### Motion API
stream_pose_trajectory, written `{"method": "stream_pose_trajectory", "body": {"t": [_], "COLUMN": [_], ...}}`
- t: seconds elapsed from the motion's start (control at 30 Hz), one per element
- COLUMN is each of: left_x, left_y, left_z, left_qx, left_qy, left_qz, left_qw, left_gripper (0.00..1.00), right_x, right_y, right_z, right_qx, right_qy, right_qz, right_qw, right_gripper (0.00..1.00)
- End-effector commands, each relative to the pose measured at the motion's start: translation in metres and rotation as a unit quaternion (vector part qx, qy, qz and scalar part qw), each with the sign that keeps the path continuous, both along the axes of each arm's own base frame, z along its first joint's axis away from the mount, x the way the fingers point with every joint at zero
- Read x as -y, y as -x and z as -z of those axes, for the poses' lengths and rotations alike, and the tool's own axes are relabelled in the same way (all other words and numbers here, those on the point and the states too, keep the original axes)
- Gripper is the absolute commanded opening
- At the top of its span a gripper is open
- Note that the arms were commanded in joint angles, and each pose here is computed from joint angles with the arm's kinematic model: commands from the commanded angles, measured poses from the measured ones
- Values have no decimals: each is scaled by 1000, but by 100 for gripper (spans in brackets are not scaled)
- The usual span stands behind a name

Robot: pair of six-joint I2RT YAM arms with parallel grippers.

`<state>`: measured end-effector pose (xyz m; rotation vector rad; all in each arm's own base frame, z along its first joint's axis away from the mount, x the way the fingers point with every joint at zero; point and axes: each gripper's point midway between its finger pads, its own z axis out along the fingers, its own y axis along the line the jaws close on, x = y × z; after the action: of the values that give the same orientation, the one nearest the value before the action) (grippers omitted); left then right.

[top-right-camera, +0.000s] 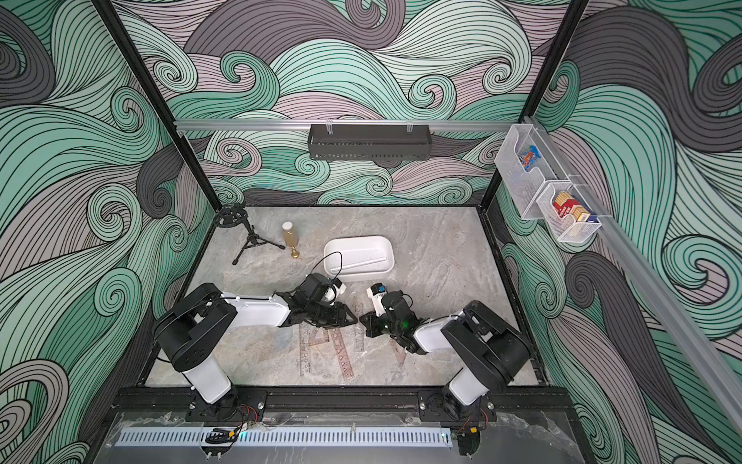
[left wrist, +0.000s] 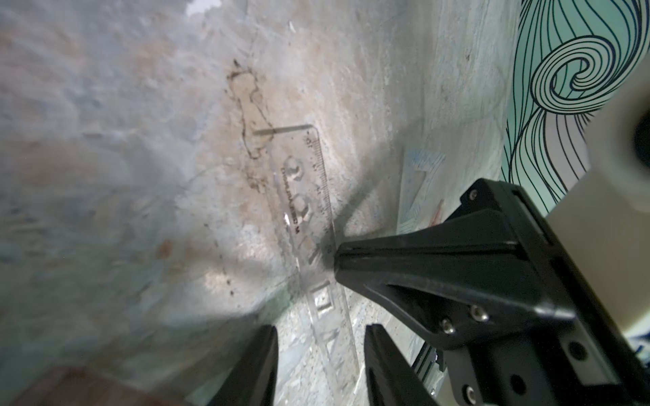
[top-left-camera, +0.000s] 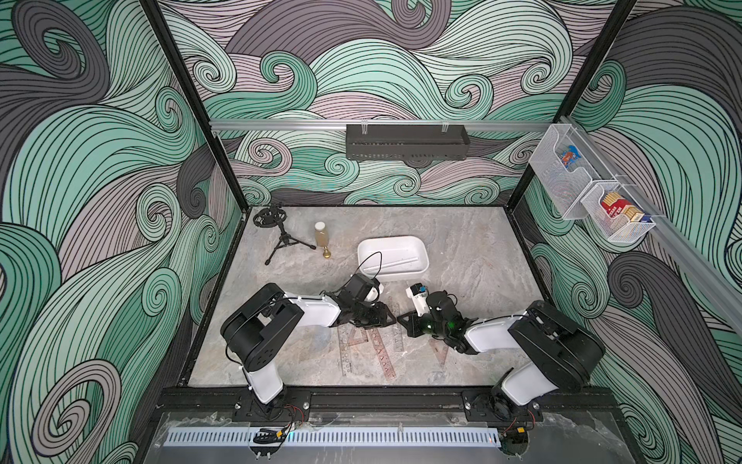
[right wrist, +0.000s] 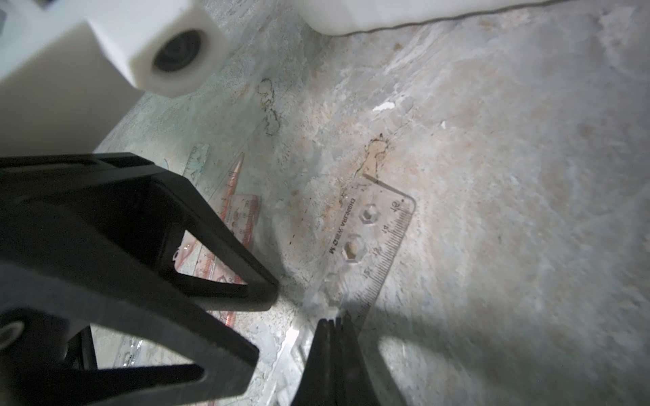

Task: Put the scattered rulers into the storage box
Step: Pick up the ruler from the center of the board.

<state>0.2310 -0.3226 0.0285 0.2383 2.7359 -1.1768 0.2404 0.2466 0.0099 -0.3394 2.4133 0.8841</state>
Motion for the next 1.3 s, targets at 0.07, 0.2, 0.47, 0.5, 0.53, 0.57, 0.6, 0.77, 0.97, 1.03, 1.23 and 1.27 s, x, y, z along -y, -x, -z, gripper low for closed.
{"method": "stream_pose_trajectory", "body": {"t": [0.07, 0.2, 0.47, 0.5, 0.53, 0.57, 0.6, 0.77, 0.97, 1.03, 1.23, 1.27], "left_x": [3, 4, 6, 6, 7, 7, 7, 9, 8, 8, 8, 8], "left_y": [2, 1, 1, 1, 1, 1, 1, 0, -1, -2, -4, -5], "left_z": [13, 17, 28, 28, 28, 29, 30, 33, 36, 37, 35, 32], "left_qx": [-11, -14, -23, -23, -23, -23, -23, -24, -23, -23, -17, -12], "left_qy": [-13, -18, -22, -22, -21, -22, -23, -24, -32, -36, -43, -43], "left_qz": [3, 4, 2, 2, 2, 2, 1, 3, 1, 1, 4, 7], "left_qw": [1000, 1000, 999, 999, 1000, 1000, 999, 999, 999, 999, 999, 999], "left_gripper": [44, 42, 38, 38, 38, 37, 37, 32, 23, 17, 0, 0], "right_x": [16, 19, 22, 22, 23, 23, 23, 25, 29, 28, 26, 27], "right_y": [15, 17, 25, 27, 28, 28, 30, 34, 40, 39, 27, 24], "right_z": [26, 29, 42, 44, 45, 45, 46, 49, 47, 42, 16, 9], "right_qx": [-39, -44, -68, -73, -76, -79, -83, -100, -116, -116, -89, -83], "right_qy": [30, 31, 31, 31, 29, 25, 22, 12, -8, -21, -48, -54], "right_qz": [2, 2, 1, 3, 3, 4, 4, 9, 17, 15, 10, 9], "right_qw": [999, 999, 997, 997, 997, 997, 996, 995, 993, 993, 995, 995], "right_gripper": [0, 0, 0, 0, 0, 0, 0, 0, 0, 0, 0, 0]}}
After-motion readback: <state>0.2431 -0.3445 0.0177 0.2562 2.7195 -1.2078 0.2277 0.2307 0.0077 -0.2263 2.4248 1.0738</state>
